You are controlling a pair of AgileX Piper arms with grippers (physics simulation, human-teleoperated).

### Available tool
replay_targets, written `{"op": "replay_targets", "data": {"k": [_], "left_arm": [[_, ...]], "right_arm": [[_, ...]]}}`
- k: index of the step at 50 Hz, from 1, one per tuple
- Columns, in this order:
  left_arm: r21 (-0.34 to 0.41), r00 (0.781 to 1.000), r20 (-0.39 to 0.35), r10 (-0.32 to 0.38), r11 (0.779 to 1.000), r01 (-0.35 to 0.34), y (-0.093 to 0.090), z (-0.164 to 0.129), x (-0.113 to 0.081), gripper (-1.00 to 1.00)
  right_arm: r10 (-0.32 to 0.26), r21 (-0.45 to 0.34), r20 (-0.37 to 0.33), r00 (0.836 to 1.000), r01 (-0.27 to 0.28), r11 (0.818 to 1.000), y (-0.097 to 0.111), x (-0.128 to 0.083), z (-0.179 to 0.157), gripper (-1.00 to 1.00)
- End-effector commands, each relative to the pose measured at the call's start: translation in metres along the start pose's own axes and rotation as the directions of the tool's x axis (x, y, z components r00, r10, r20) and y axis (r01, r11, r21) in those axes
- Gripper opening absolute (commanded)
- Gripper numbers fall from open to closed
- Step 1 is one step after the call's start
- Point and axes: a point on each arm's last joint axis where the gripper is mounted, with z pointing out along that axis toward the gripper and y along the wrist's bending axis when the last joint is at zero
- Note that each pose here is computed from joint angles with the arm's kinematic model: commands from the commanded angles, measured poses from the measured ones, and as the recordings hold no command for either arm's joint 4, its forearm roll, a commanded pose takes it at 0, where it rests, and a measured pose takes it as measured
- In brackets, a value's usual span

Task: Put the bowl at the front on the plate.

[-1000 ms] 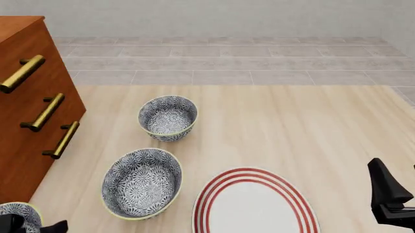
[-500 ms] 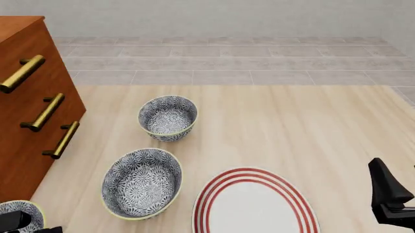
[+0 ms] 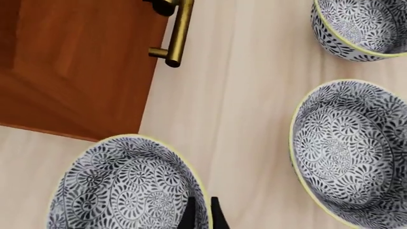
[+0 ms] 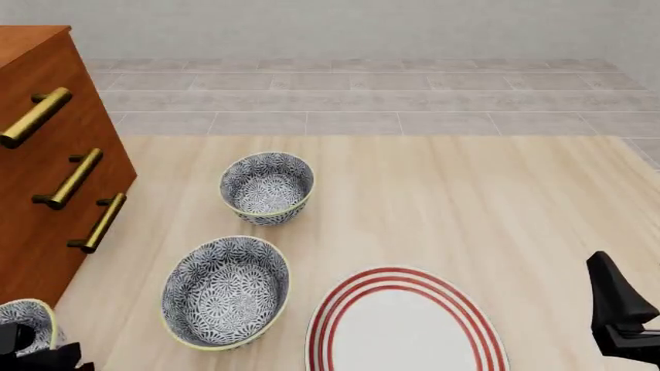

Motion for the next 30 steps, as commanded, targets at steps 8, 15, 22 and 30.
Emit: {"op": "replay_targets", "data": {"k": [8,15,22,30], "left_arm": [[0.018,0.992,0.125,0.031,0.999,-0.034,-0.003,-0.032,-0.029,-1.0],[0.038,0.981,0.193,0.035,0.998,-0.043,-0.005,-0.049,-0.044,-1.0],[0.073,0.965,0.259,0.046,0.995,-0.067,-0.008,-0.064,-0.056,-1.0],[0.118,0.938,0.339,0.073,0.986,-0.119,-0.012,-0.085,-0.073,-1.0]], "right_arm": [[0.004,0.002,0.001,1.0,-0.004,1.0,0.0,0.0,0.0,1.0],[0.004,0.002,0.001,1.0,-0.004,1.0,0.0,0.0,-0.001,1.0],[0.006,0.005,0.003,1.0,-0.006,1.0,0.0,0.0,-0.001,1.0],[0.009,0.006,0.004,1.0,-0.009,1.0,0.0,0.0,-0.001,1.0]]}}
